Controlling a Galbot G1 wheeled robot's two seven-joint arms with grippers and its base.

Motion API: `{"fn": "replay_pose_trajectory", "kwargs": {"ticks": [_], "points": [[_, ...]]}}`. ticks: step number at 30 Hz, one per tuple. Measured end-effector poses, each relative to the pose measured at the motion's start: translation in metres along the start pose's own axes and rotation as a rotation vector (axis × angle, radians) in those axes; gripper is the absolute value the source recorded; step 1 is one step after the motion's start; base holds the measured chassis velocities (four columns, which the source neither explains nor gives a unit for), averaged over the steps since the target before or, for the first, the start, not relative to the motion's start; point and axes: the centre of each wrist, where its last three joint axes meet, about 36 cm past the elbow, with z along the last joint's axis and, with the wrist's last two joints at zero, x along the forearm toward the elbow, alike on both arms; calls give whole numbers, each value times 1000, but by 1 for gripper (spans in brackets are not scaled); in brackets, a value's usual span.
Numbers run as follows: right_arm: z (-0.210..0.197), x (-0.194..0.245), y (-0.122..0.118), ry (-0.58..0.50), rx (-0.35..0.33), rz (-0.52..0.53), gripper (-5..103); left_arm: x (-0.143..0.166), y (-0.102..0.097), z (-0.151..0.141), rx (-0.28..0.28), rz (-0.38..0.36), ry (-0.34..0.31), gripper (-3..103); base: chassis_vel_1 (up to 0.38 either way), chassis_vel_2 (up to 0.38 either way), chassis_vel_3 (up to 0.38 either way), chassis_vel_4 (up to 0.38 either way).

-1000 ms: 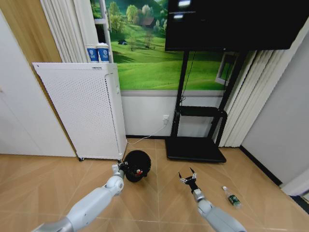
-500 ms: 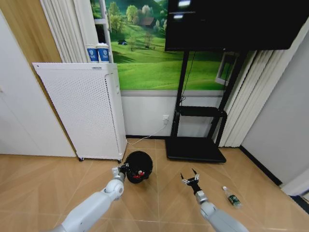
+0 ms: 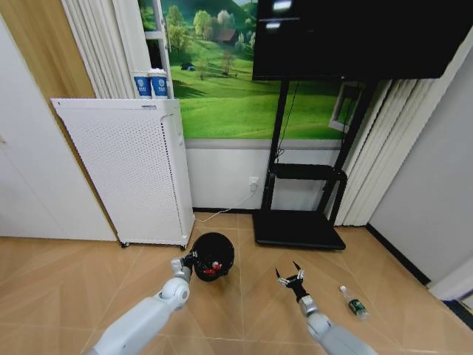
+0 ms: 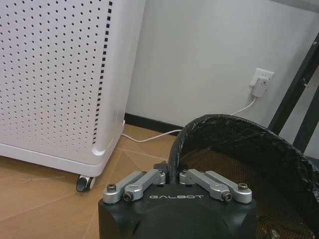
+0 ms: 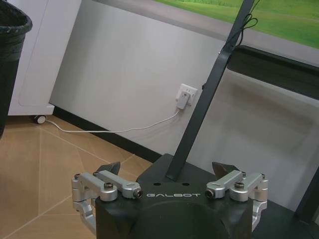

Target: Pick up the trash bin and place the garbage on the floor into it.

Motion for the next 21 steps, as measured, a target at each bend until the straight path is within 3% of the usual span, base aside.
{"fn": "replay_pose_trajectory", "kwargs": {"ticks": [21], "points": [[-1,-4,2,-6,9,-29,100,1,4,6,-1,-4,1,7,-2,1,3,-1]]}}
